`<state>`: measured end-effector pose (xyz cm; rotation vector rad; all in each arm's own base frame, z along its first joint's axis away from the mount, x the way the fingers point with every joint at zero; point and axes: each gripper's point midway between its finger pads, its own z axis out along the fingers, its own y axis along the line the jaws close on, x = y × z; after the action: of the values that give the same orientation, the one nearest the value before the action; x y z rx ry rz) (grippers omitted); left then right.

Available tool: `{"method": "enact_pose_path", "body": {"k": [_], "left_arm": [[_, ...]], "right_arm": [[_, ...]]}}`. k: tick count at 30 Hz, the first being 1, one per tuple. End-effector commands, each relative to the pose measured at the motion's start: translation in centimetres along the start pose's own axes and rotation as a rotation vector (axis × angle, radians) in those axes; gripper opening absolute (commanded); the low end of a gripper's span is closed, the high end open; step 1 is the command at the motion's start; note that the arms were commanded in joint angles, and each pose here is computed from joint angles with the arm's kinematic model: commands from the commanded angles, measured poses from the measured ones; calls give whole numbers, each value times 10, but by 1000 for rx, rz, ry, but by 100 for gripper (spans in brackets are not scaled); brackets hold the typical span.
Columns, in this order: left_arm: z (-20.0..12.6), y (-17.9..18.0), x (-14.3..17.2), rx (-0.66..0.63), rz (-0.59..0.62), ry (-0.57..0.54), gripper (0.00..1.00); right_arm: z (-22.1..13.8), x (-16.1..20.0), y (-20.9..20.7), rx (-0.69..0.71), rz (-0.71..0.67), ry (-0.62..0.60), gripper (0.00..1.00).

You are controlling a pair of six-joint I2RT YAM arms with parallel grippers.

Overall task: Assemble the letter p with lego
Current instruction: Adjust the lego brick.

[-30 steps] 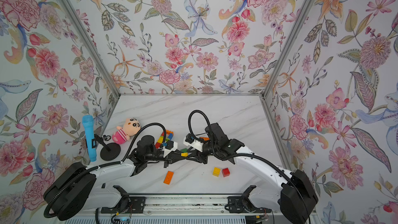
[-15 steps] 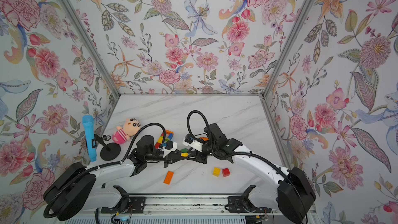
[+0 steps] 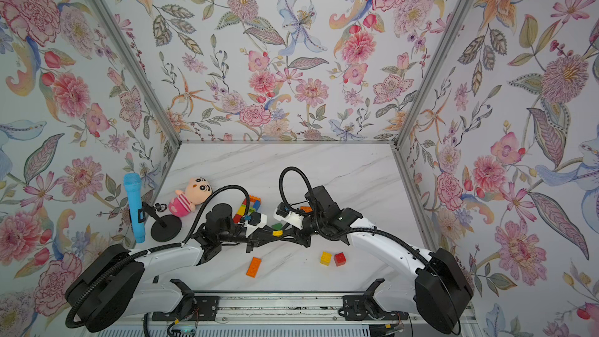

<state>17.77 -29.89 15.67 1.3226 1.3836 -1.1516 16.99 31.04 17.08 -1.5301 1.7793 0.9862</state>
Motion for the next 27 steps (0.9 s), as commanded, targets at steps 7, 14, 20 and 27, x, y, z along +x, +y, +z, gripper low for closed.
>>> {"method": "enact_pose_path", "body": {"k": [7,14,20,27], "left_arm": [[3,0,-10,19,32,-12,15],[-15,34,-14,-222,14,-31,63],[-73,78,-22,-653,-3,-138,97],[-162,120,8,-1207,-163,-156,99]], "right_arm": [[3,-8,8,-30,-48,-15,3],[-4,-9,-23,109,85,-29,0],[-35,11,-93,533,300,-85,0],[-92,50,-143,1085,664,-218,0]]}}
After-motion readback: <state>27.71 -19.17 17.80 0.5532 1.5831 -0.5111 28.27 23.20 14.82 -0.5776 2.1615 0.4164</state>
